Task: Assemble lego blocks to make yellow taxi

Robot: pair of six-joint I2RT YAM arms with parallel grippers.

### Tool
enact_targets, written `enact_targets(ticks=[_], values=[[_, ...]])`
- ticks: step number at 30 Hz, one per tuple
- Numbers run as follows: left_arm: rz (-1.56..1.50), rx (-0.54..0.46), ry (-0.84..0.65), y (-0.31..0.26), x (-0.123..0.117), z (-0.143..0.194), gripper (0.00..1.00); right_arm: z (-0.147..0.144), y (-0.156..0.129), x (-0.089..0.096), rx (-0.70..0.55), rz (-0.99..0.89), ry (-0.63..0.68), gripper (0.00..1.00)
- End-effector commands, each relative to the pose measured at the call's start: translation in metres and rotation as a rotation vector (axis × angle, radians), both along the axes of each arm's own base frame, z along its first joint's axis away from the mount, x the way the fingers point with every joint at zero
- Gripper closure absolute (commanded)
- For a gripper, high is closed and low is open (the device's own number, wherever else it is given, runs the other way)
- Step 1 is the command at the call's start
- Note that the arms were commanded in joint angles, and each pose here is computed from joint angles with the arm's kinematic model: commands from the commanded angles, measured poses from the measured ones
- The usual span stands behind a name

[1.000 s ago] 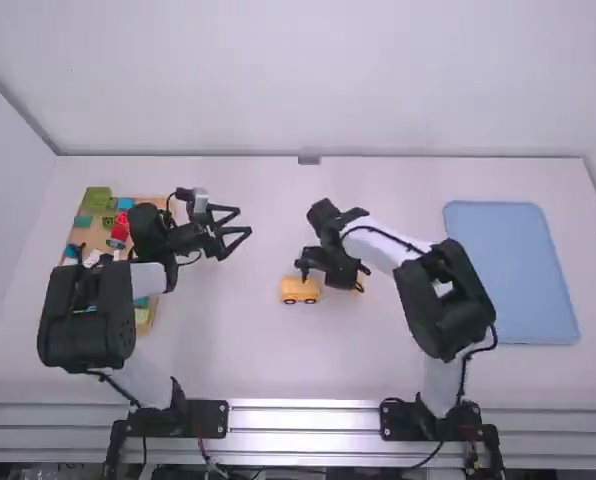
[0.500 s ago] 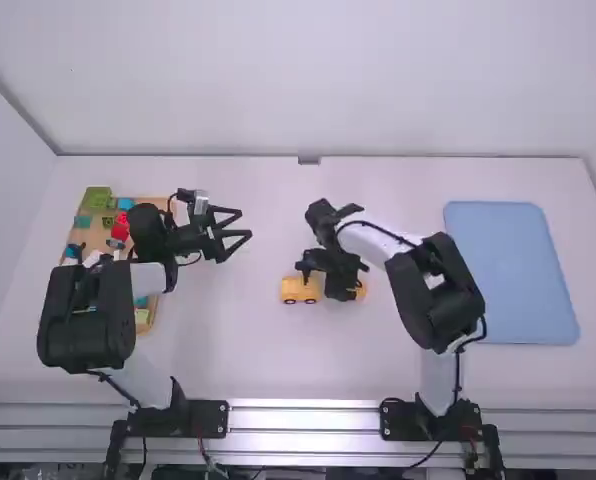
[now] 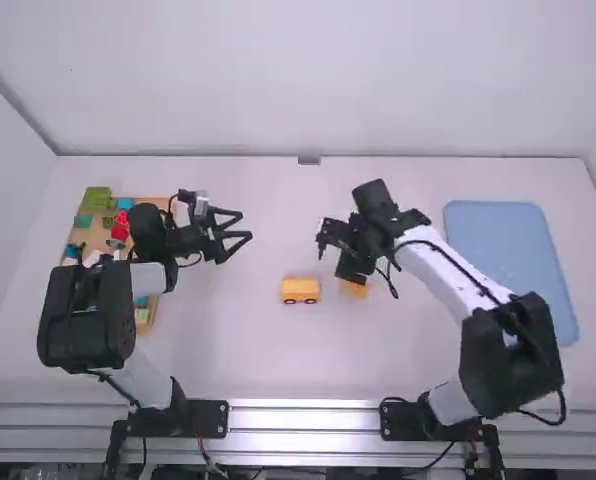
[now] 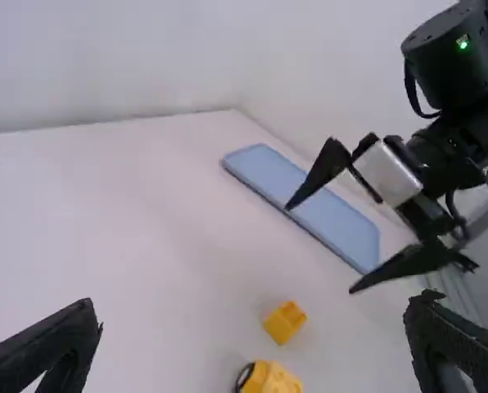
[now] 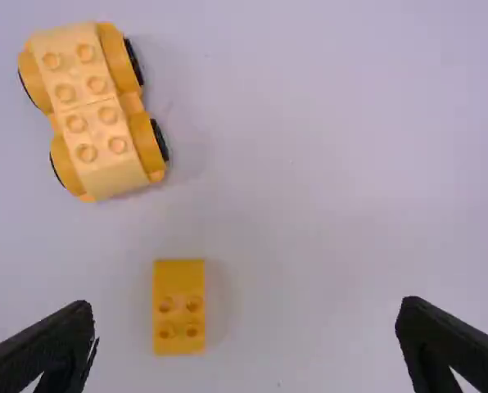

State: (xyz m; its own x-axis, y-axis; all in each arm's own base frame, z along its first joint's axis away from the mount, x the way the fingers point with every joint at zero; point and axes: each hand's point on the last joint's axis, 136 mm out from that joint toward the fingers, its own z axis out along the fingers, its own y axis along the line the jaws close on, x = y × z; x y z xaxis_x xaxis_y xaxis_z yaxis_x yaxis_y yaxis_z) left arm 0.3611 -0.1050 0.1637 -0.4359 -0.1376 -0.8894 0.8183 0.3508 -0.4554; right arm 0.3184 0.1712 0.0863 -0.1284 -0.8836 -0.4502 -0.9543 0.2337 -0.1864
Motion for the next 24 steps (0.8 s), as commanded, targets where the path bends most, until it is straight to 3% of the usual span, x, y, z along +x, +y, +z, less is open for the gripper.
enact_targets(ticks=[1,6,13,17,24], values=[[-0.145,0.012,-0.136,-0.006,-0.02,0.011,0.01,-0.013,0.003,-0.025,0.149,0.049,0.048,0.02],[-0.201,0.035,-0.247,-0.015,-0.028,0.01,0.01,-0.024,-0.011,-0.024,0.24,-0.005,-0.011,0.02],[-0.137,0.105,-0.362,-0.018,-0.027,-0.006,0.01,-0.038,-0.013,-0.034,0.406,0.005,-0.006,0.02],[-0.132,0.122,-0.386,-0.019,-0.037,-0.019,0.01,-0.046,-0.023,-0.028,0.521,-0.016,0.021,0.02],[-0.129,0.151,-0.444,-0.021,-0.051,-0.033,0.01,-0.073,-0.03,-0.037,0.553,0.075,0.03,0.02]])
